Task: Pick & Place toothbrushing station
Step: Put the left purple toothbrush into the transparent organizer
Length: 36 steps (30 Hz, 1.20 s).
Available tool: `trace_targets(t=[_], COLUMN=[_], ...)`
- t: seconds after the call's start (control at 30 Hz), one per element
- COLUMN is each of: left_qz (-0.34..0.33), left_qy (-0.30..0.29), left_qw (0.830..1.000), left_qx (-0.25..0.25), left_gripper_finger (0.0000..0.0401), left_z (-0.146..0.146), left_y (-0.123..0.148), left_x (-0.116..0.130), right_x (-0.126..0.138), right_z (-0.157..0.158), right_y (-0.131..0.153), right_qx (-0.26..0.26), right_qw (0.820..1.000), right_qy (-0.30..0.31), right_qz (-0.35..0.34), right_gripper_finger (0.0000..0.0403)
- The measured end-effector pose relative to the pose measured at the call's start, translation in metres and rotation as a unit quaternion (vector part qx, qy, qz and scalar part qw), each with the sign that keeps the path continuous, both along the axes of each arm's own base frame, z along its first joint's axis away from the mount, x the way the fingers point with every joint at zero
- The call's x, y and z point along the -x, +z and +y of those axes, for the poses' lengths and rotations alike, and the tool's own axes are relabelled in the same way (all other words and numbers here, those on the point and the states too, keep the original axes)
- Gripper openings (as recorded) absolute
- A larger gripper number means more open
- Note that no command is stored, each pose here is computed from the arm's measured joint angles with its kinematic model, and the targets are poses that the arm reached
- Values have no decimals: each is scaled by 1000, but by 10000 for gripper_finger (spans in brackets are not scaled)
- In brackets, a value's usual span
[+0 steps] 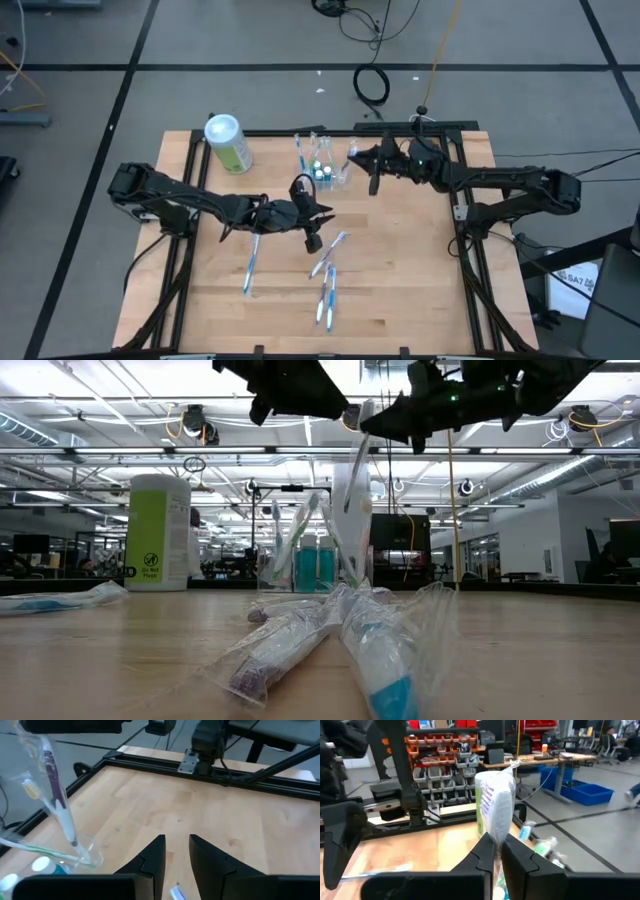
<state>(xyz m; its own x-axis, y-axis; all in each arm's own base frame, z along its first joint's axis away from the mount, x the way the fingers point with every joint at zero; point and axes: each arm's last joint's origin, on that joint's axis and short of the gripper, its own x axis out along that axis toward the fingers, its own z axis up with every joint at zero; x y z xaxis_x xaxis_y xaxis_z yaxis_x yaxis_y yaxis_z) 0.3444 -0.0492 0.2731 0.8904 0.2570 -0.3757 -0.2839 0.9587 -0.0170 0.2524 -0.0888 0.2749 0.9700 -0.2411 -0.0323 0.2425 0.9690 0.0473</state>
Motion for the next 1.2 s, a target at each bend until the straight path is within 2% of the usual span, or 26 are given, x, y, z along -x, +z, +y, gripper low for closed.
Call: trace_targets(t=[0.17, 0.4, 0.7, 0.93, 1.2], left_qz=[1, 0, -2, -5, -6], left_qy=[12, 28, 39, 51, 51], left_qw=[1000, 1000, 999, 999, 999], left_qx=[-4, -4, -8, -6, -6], left_gripper_finger=[93, 93, 93, 93, 93], left_z=[10, 21, 30, 38, 38], left_y=[0, 0, 1, 1, 1], left_x=[-1, -2, -3, -4, -4], right_x=[0, 7, 14, 0, -10], right_z=[-17, -33, -47, -57, -63], right_y=[3, 2, 8, 8, -9], right_qx=[-5, -18, -18, -24, -39], right_qw=[999, 999, 999, 999, 997], right_qy=[-26, -30, -45, -26, -20], right_qz=[22, 35, 22, 33, 59], right_gripper_finger=[9, 9, 9, 9, 9])
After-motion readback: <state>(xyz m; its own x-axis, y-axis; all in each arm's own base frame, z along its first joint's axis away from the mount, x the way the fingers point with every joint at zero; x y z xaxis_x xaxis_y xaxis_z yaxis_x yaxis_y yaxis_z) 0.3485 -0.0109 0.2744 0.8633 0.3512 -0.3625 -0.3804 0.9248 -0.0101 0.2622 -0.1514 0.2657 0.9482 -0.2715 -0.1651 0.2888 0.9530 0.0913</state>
